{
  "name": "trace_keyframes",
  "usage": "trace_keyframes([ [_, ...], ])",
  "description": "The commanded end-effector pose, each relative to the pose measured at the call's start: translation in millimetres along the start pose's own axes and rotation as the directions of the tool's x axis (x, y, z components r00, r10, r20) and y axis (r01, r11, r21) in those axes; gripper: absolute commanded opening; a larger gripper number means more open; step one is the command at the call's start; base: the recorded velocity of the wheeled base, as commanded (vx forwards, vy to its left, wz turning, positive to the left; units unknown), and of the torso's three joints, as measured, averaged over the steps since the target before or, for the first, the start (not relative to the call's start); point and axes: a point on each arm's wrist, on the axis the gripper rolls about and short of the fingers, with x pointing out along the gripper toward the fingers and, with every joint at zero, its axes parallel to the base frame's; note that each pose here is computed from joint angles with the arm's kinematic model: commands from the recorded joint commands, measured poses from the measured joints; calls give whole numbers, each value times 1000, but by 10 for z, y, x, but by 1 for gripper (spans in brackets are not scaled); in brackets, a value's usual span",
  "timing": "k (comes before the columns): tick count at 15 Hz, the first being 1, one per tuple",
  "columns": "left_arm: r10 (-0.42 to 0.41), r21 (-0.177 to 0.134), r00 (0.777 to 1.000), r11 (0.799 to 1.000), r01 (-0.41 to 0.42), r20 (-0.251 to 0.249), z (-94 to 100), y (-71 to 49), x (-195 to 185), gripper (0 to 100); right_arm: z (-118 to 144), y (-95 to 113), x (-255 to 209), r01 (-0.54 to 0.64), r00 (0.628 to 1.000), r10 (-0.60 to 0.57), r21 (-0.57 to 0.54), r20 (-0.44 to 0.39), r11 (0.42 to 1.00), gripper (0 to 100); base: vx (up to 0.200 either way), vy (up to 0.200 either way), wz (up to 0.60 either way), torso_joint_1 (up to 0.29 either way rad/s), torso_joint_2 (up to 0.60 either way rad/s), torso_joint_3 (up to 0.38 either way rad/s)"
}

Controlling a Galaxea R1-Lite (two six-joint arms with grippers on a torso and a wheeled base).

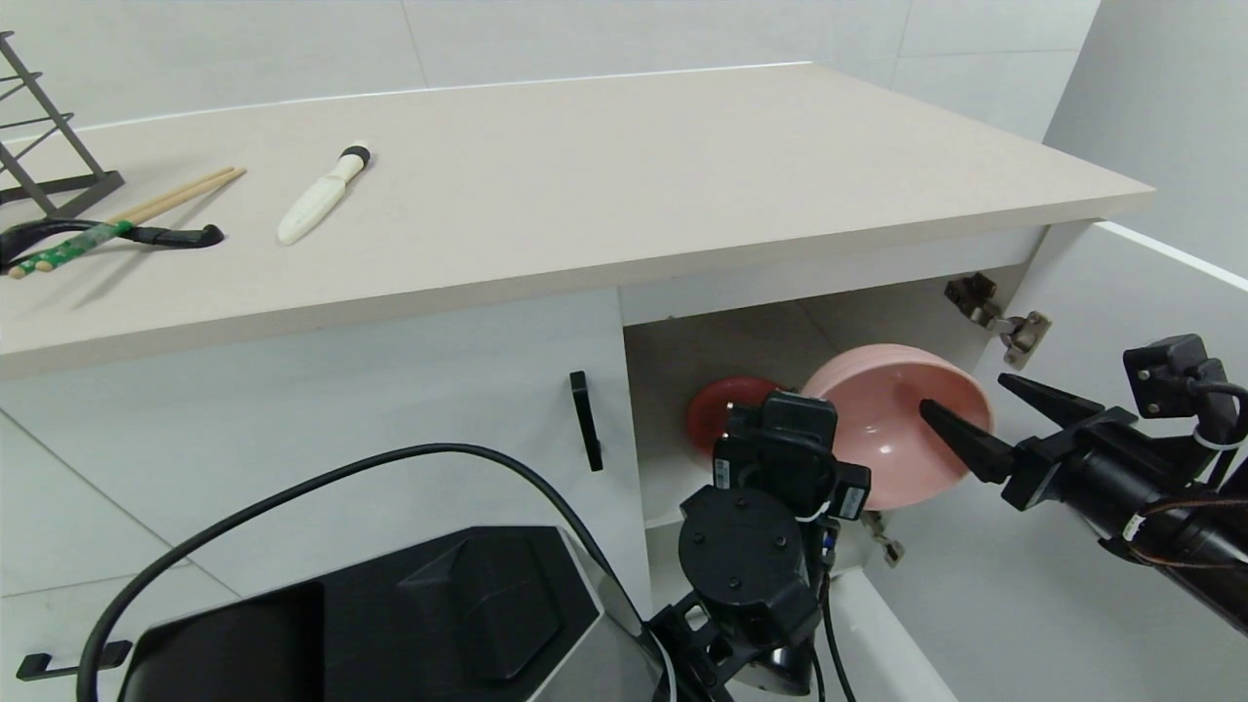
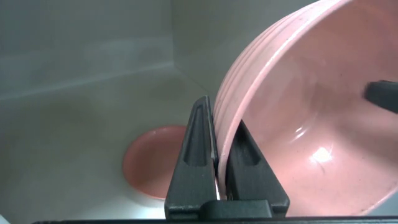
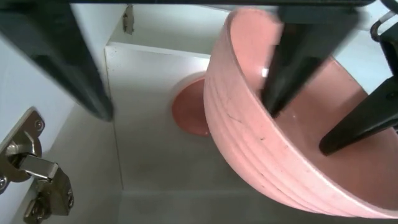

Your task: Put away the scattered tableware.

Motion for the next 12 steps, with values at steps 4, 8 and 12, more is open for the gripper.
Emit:
trace_keyframes([
  [4,-1,-3,1000,1000,1,5,21,-9,-3,0,51,135,-17,-56,998,56,3,21,998,0,0,0,0,0,0,0],
  [8,-5,1,1000,1000,5,3,17,-17,-15,100,58,135,-16,-57,998,56,3,24,998,0,0,0,0,0,0,0],
  [12,-22,-13,1000,1000,22,8,82,-54,-63,100,51,135,-17,-56,998,56,3,21,998,0,0,0,0,0,0,0],
])
